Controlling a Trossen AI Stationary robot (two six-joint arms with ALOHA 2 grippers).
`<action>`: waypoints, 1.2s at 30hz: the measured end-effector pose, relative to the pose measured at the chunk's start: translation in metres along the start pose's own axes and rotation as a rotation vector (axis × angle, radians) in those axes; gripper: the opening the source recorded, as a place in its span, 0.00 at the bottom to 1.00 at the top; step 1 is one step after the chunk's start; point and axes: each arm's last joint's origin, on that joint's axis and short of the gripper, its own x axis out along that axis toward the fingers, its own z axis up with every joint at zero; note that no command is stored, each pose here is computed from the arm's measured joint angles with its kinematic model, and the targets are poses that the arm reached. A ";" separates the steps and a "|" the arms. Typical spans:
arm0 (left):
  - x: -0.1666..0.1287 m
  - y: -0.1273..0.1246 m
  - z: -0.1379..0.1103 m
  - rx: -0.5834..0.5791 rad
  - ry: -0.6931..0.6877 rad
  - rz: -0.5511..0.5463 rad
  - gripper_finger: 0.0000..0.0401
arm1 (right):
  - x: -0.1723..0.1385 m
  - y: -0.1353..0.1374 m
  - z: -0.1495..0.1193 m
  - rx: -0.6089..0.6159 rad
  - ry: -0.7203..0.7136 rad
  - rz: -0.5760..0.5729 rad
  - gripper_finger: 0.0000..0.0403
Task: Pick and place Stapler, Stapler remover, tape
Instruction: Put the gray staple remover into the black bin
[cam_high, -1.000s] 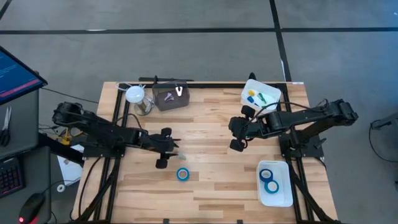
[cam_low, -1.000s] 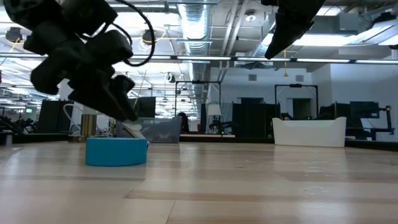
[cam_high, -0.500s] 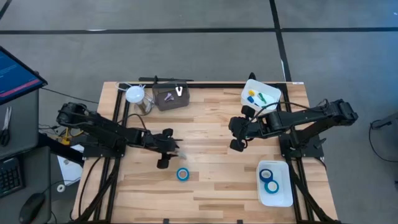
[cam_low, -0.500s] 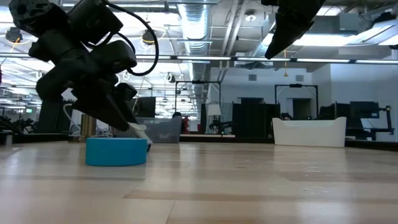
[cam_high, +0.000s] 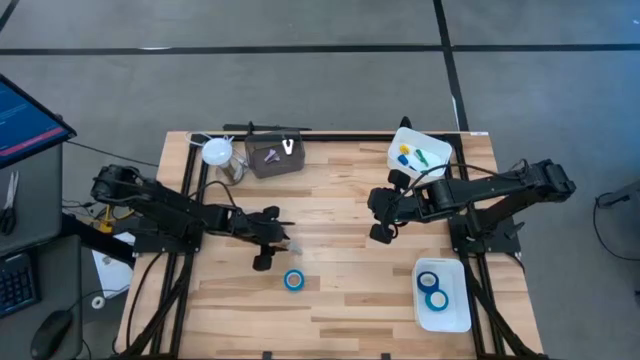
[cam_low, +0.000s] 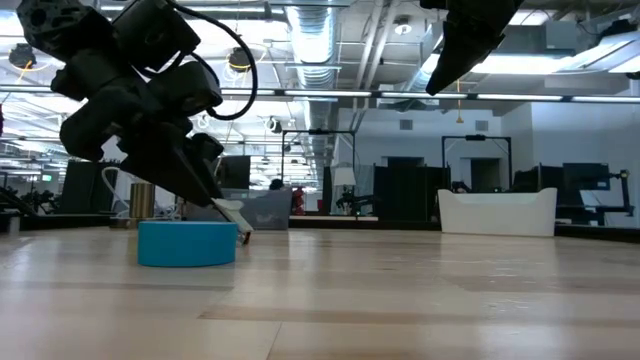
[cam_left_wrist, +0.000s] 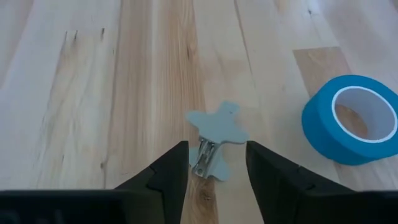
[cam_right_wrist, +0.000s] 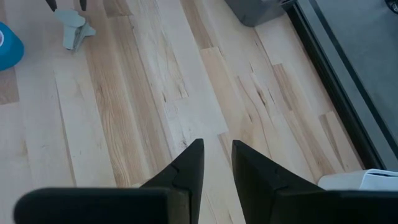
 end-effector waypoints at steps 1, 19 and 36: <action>0.001 0.000 0.000 0.000 -0.002 0.000 0.37 | 0.000 0.000 0.000 0.000 0.000 0.000 0.19; 0.031 0.000 -0.008 0.033 -0.029 0.001 0.44 | 0.000 0.000 0.000 0.000 -0.001 0.001 0.19; 0.031 0.000 -0.008 0.026 -0.029 -0.005 0.06 | 0.000 0.000 0.000 0.000 -0.001 0.001 0.19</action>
